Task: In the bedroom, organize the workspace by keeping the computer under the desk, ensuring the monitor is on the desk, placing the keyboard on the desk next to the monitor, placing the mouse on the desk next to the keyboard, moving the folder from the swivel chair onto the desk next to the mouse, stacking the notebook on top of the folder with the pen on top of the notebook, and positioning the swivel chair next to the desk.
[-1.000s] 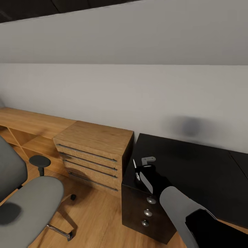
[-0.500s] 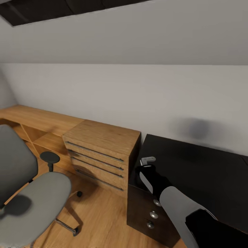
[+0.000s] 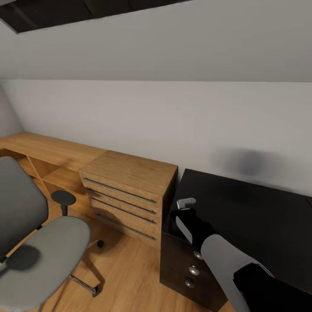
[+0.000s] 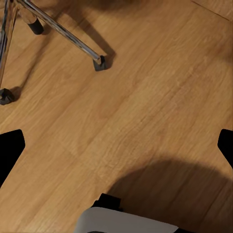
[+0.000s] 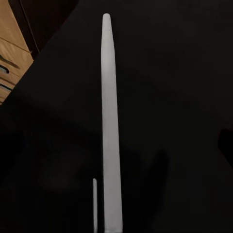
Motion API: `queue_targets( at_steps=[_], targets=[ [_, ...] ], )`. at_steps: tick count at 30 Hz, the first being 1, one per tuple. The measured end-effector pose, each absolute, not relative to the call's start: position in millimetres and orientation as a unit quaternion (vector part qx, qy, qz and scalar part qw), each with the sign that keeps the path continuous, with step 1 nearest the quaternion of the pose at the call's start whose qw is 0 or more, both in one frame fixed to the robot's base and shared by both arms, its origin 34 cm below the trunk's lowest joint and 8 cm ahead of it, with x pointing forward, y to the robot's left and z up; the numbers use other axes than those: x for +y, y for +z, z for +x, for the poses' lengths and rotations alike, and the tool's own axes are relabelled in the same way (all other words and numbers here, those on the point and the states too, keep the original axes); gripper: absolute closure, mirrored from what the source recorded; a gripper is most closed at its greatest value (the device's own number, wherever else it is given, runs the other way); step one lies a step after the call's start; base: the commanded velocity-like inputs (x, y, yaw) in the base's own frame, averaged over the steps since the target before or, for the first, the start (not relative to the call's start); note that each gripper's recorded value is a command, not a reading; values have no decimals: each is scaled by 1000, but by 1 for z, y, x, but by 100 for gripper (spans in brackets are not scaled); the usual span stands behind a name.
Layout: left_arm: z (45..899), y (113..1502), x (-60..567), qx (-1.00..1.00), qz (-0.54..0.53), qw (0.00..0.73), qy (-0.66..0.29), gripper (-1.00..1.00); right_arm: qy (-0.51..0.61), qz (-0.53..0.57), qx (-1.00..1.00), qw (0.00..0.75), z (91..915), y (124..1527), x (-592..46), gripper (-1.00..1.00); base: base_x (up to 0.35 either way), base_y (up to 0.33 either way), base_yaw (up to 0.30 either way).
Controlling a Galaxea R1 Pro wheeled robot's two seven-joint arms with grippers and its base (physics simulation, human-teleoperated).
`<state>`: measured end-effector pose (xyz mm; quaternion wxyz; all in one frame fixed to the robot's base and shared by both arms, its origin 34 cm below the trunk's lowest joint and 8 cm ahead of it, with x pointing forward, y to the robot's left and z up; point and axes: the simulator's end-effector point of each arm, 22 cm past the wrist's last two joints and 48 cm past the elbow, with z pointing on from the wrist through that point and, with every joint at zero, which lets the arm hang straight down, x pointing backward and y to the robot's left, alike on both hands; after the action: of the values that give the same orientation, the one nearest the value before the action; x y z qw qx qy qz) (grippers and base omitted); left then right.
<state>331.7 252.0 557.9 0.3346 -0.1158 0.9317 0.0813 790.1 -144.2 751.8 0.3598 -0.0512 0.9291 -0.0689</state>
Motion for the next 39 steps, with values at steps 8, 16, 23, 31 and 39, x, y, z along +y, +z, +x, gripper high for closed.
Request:
queue_targets(
  at_steps=[8, 16, 23, 31, 39],
  targets=[
    [332, 558, 252, 931, -116, 335, 81, -100, -71, -53, 933, 350, 787, 749, -145, -100, 0, 0, 0],
    [331, 558, 252, 932, -116, 335, 81, -100, -73, -59, 941, 326, 778, 741, -146, -100, 0, 0, 0],
    [331, 558, 252, 932, -116, 334, 81, -100, -73, -59, 942, 322, 777, 740, -147, -100, 0, 0, 0],
    [331, 558, 251, 932, -117, 334, 81, -100, -73, -59, 943, 319, 776, 739, -147, -100, 0, 0, 0],
    [331, 557, 251, 932, -117, 334, 81, -100, -65, -48, 945, 317, 775, 738, -147, -100, 0, 0, 0]
  ],
)
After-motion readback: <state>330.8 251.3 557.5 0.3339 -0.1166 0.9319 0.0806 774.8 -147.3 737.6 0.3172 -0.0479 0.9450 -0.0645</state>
